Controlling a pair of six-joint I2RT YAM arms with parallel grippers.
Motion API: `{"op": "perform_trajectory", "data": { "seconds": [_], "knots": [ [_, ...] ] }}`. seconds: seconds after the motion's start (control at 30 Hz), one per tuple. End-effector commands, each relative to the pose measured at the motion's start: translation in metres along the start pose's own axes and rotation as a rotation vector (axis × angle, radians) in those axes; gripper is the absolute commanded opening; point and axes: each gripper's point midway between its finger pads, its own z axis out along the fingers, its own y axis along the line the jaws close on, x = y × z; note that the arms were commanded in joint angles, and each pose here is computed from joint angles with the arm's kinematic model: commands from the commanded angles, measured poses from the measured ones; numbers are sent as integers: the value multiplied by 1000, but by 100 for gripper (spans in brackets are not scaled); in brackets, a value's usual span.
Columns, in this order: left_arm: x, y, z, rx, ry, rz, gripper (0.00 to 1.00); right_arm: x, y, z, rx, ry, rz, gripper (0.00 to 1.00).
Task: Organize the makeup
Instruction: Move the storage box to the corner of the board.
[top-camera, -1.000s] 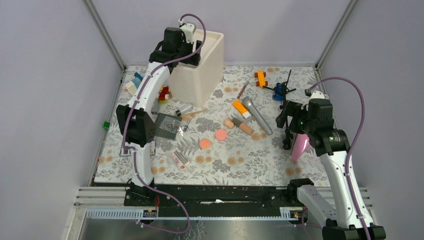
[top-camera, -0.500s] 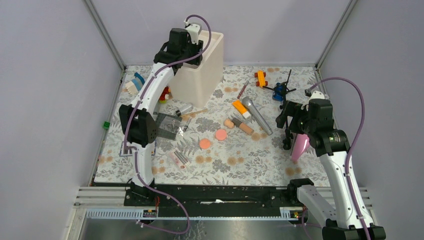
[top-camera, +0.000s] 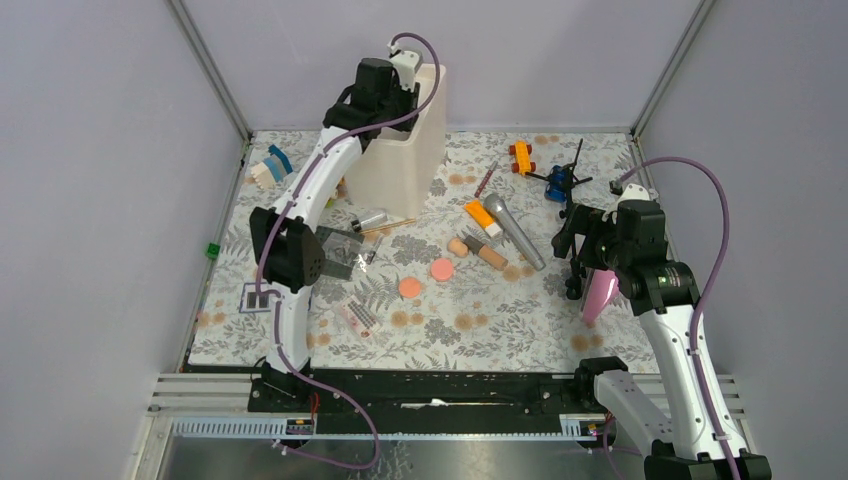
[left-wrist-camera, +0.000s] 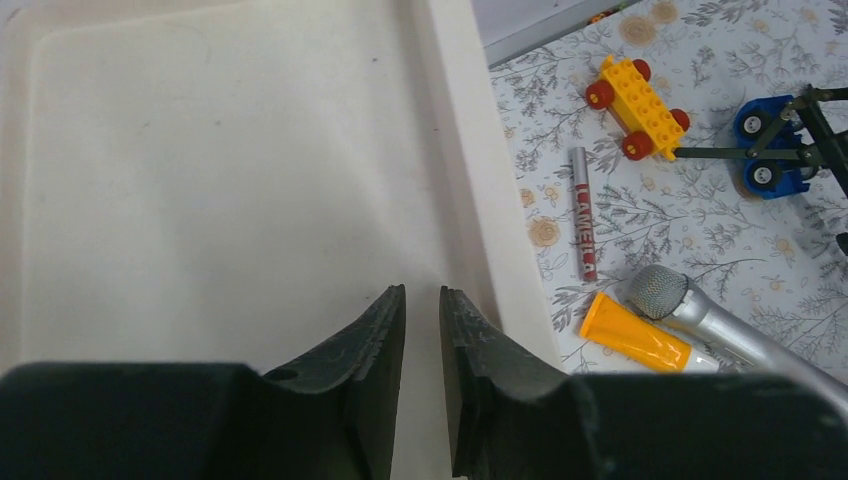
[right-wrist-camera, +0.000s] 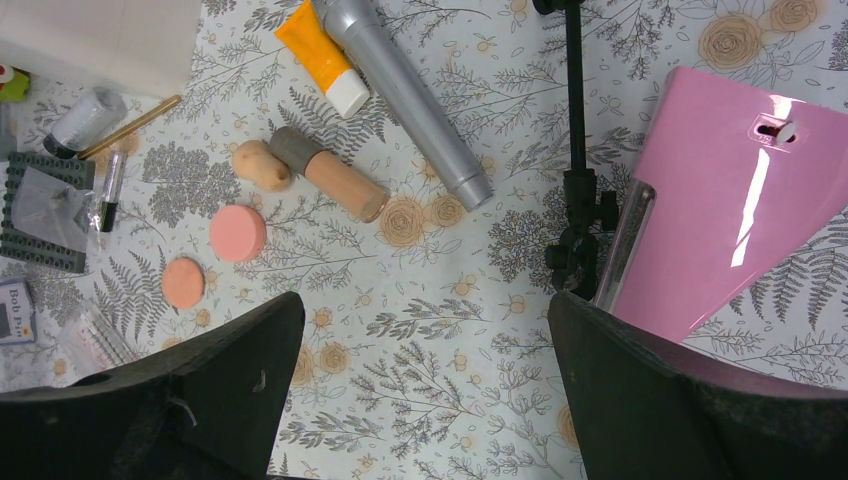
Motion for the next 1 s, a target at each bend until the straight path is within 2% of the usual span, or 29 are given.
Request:
{"op": "perform_trajectory", "data": {
  "seconds": [0.0, 0.4, 0.63, 0.83, 0.97],
  "knots": [
    [-8, -38, 2, 106, -16, 6, 26, -7, -1, -2, 2, -36, -13, 99],
    [-32, -85, -1, 257, -67, -63, 29, -7, -1, -4, 2, -43, -13, 99],
    [-32, -102, 6, 324, -78, -90, 42, -7, -1, -4, 2, -45, -13, 99],
    [-43, -88, -12, 246, -98, -44, 55, -6, -1, -4, 0, -42, -12, 99],
    [-34, -73, -29, 169, -63, 18, 58, -5, 0, -3, -6, -40, -11, 99]
  ]
}}
